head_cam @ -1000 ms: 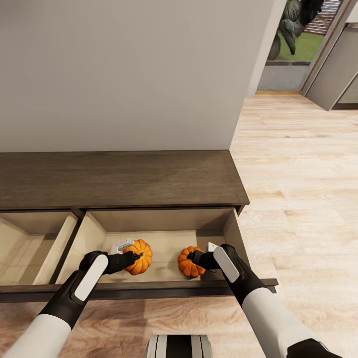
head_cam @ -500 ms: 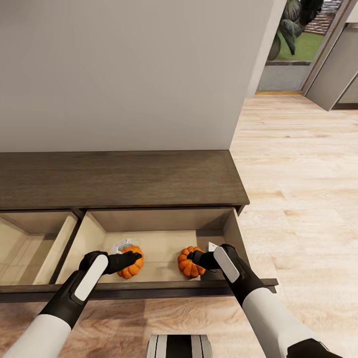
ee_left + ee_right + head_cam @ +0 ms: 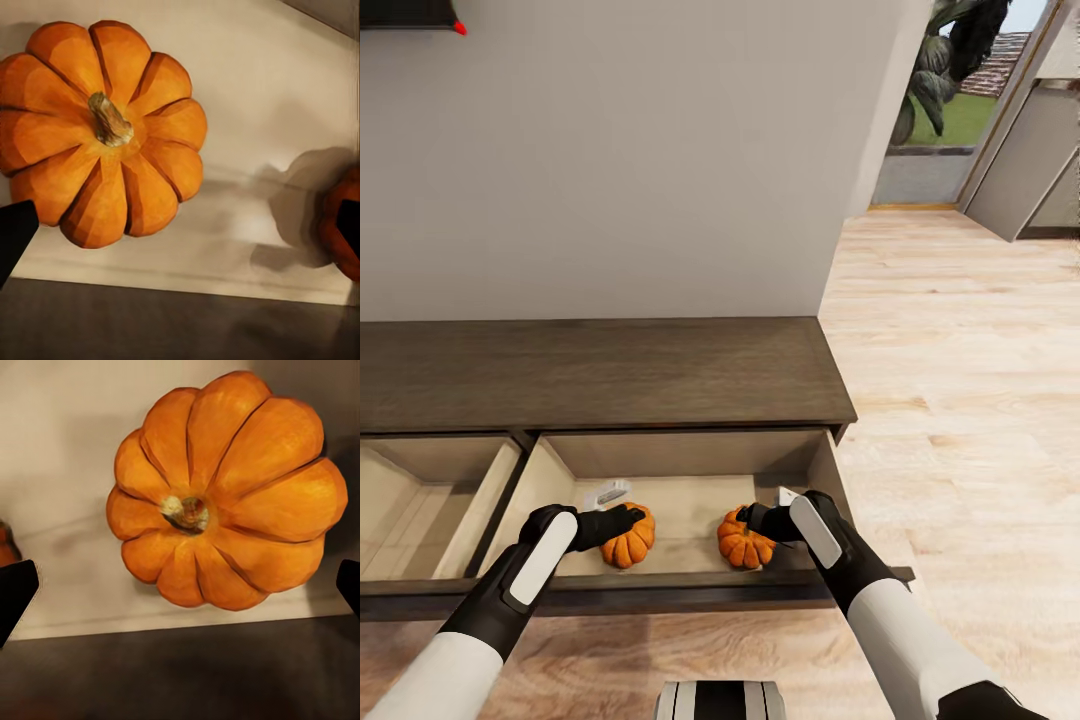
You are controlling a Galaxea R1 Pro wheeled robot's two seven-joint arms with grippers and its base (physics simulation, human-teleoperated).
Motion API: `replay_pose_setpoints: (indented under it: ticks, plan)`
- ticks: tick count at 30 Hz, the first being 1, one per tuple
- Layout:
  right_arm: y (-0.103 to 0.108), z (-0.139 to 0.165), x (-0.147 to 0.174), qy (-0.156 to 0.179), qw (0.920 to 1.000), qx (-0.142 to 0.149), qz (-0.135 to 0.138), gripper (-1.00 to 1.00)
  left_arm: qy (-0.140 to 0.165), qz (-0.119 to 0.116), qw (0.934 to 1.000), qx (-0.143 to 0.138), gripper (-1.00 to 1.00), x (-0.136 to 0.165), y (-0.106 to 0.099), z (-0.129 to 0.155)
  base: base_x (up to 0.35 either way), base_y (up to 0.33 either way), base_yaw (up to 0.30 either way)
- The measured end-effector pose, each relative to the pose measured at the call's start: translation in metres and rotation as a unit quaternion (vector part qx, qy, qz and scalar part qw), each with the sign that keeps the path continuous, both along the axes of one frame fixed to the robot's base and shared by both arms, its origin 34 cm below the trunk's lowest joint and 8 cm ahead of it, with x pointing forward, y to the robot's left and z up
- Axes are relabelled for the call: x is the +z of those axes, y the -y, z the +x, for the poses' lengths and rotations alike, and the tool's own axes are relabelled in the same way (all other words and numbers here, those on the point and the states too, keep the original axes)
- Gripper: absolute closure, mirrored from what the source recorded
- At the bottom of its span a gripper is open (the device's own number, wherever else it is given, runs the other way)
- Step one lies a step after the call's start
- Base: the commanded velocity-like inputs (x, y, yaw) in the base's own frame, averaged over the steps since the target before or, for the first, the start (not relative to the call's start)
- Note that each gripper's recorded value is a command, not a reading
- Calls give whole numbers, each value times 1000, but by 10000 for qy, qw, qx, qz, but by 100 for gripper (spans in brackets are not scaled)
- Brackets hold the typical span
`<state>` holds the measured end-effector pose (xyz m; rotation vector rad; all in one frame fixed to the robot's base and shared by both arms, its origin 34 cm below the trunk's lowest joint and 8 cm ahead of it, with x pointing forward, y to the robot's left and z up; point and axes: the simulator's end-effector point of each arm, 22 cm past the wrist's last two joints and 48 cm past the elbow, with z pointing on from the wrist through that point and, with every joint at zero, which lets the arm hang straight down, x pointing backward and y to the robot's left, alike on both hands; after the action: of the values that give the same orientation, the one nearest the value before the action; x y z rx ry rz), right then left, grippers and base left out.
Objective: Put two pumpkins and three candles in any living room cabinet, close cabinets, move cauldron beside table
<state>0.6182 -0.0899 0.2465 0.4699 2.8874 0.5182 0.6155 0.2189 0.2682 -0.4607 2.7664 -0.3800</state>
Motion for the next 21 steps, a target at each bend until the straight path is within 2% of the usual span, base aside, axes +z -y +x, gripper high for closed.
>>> replay_pose_setpoints:
  ticks: [21]
  plan:
    - [-3, 22, 53, 476, 9988, 9, 104, -100, 419, -41, 9991, -29, -100, 49, 3, 17, 0, 0, 0]
